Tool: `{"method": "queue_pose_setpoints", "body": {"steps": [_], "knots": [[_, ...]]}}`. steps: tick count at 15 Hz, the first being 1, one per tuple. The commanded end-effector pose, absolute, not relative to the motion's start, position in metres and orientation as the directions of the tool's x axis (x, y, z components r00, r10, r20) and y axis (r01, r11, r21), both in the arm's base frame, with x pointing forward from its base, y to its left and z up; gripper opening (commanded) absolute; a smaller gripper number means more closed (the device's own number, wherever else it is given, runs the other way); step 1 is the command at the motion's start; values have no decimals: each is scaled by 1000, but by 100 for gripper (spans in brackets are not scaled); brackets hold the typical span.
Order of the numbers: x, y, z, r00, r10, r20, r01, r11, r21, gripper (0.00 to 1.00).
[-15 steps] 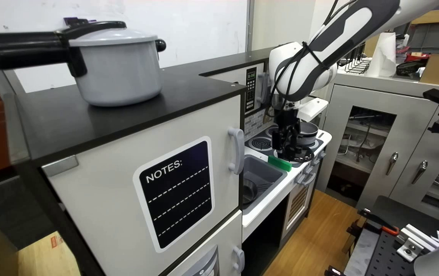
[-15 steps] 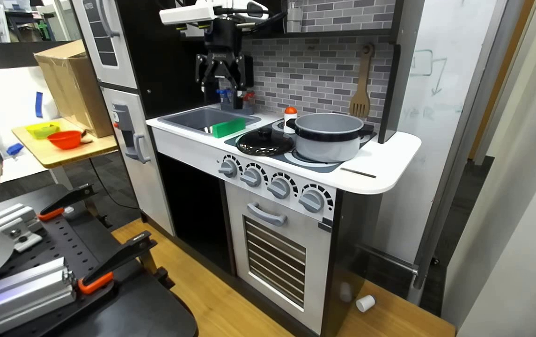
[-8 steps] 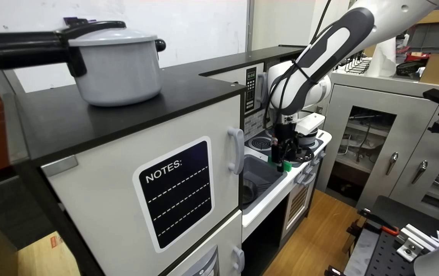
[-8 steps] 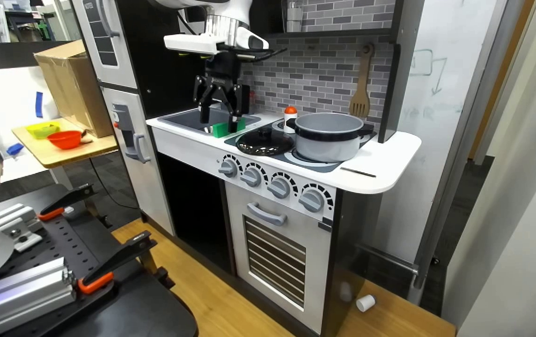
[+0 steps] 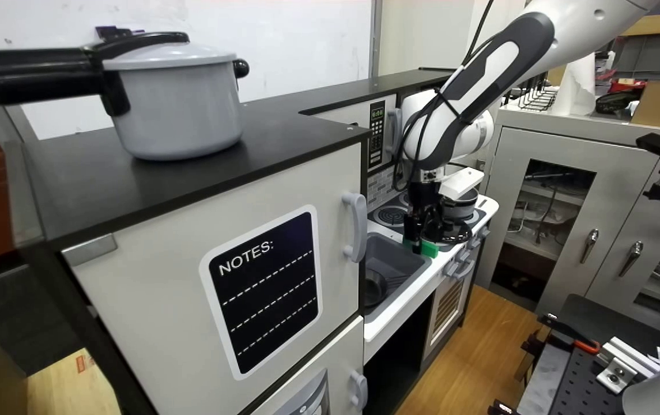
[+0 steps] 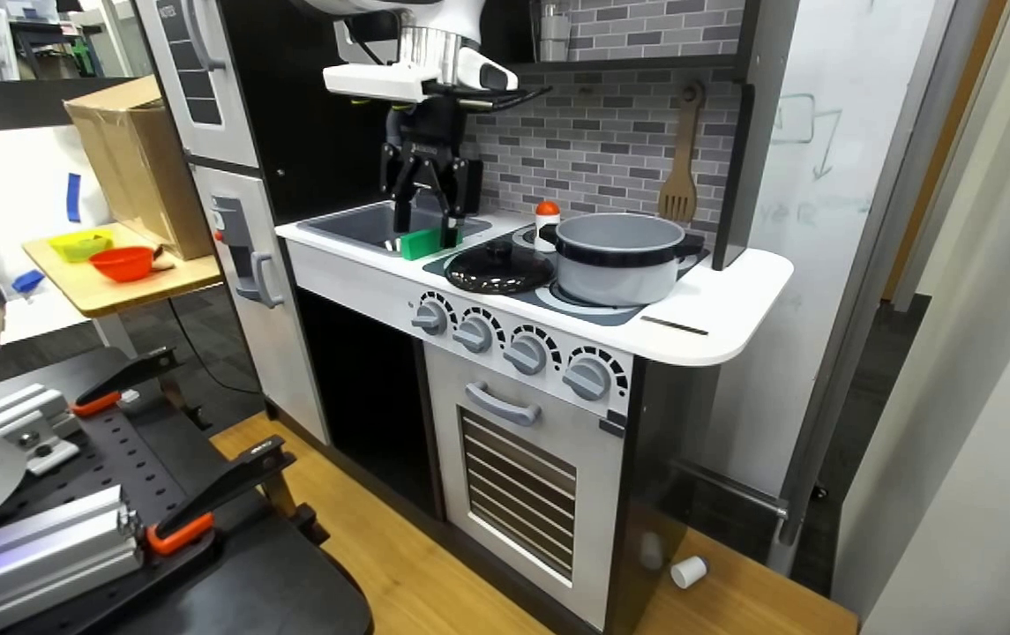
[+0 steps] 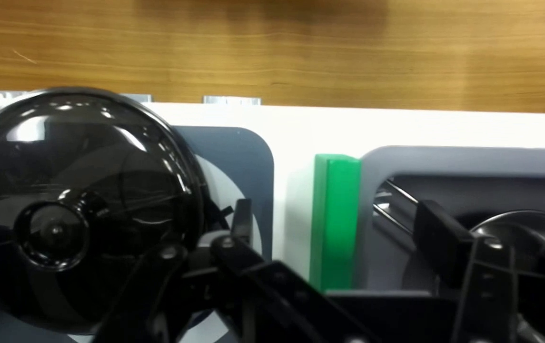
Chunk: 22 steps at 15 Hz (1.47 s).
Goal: Pick up and put down the green block then put the salt cellar inside the pot and the green block in the sink
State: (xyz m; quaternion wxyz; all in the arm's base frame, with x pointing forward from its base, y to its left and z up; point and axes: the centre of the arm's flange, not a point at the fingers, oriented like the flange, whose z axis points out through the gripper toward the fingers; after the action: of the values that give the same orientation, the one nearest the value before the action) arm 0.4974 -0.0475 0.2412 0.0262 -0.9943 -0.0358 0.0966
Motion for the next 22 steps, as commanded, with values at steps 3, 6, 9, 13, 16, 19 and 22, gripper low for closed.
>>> {"method": "queue_pose_setpoints", "body": {"steps": [3,6,9,13,16,19,22], "knots": [[501,-46,244,976,104,-189,92,-993,-73,42],[500,-46,245,976,108,-190,96,-993,-73,20],[498,-47,247,976,109,-190,97,-993,-69,1],[491,-50,257,976,103,-191,94,-994,-57,4],[482,-54,266,975,99,-197,92,-995,-47,4],[469,-63,280,974,107,-199,106,-994,-17,4],[458,-69,304,970,175,-170,179,-984,11,4]]}}
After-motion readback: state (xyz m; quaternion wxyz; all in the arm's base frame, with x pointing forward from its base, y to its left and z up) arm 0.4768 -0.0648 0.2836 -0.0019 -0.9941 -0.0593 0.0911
